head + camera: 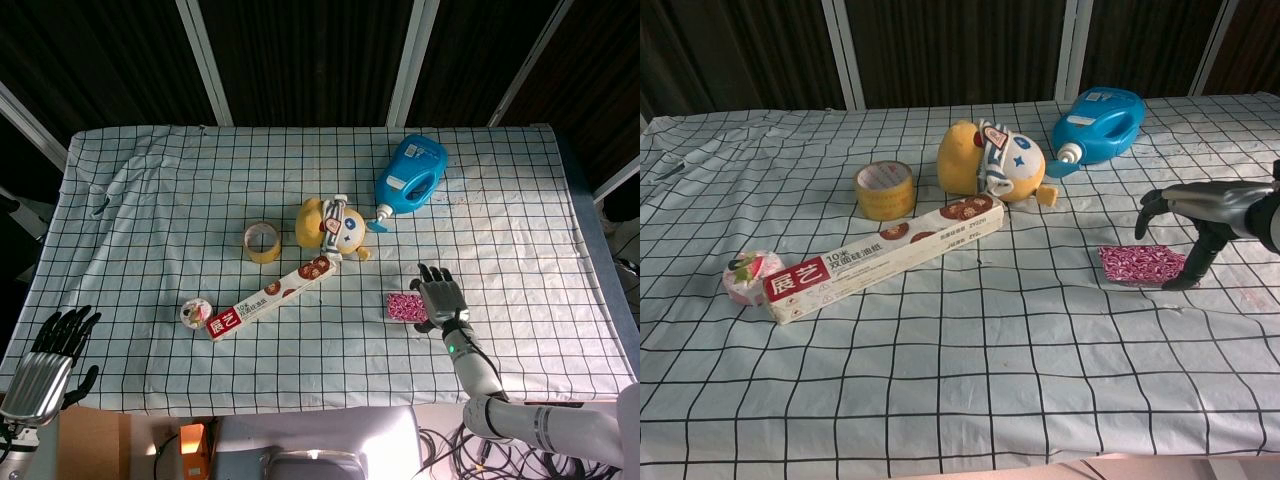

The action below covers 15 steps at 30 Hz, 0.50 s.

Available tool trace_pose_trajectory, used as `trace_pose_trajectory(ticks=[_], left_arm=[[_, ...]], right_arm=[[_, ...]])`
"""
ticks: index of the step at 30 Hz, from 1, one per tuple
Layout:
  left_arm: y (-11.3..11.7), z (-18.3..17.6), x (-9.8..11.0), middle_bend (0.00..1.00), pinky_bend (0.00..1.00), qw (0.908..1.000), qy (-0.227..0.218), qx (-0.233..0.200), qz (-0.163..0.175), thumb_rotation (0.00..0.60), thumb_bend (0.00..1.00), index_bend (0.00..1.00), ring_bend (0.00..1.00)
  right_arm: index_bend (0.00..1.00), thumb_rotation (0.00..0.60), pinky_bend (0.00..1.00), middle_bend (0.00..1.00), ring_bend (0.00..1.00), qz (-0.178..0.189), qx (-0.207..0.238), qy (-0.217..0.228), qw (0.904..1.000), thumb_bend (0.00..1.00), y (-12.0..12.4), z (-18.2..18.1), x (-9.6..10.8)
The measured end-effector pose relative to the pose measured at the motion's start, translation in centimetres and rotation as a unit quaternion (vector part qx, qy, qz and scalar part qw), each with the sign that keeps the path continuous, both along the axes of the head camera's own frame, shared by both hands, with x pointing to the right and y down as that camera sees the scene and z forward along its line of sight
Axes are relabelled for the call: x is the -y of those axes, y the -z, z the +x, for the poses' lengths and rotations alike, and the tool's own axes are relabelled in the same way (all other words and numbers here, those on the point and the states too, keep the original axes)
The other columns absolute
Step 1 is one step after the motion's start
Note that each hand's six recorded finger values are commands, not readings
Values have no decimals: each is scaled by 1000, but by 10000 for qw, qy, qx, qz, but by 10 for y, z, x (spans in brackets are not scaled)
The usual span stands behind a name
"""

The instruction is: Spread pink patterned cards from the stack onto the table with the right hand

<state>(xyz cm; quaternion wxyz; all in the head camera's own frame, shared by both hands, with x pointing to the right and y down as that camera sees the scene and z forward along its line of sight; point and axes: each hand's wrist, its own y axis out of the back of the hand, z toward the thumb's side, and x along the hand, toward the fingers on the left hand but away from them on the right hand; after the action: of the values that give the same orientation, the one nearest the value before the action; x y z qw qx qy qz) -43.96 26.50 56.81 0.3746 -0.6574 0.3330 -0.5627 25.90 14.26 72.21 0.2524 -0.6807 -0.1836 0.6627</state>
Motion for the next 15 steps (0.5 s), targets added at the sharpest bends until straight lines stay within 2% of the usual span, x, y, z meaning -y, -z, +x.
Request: trace_pose_trajectory(ticks=[15], left_arm=[[1, -1, 0, 14, 14, 10000, 12, 4, 13, 600, 420, 0, 0]], right_arm=[[346, 600, 0, 0, 0, -31, 33, 6, 10000, 106, -6, -4, -2]])
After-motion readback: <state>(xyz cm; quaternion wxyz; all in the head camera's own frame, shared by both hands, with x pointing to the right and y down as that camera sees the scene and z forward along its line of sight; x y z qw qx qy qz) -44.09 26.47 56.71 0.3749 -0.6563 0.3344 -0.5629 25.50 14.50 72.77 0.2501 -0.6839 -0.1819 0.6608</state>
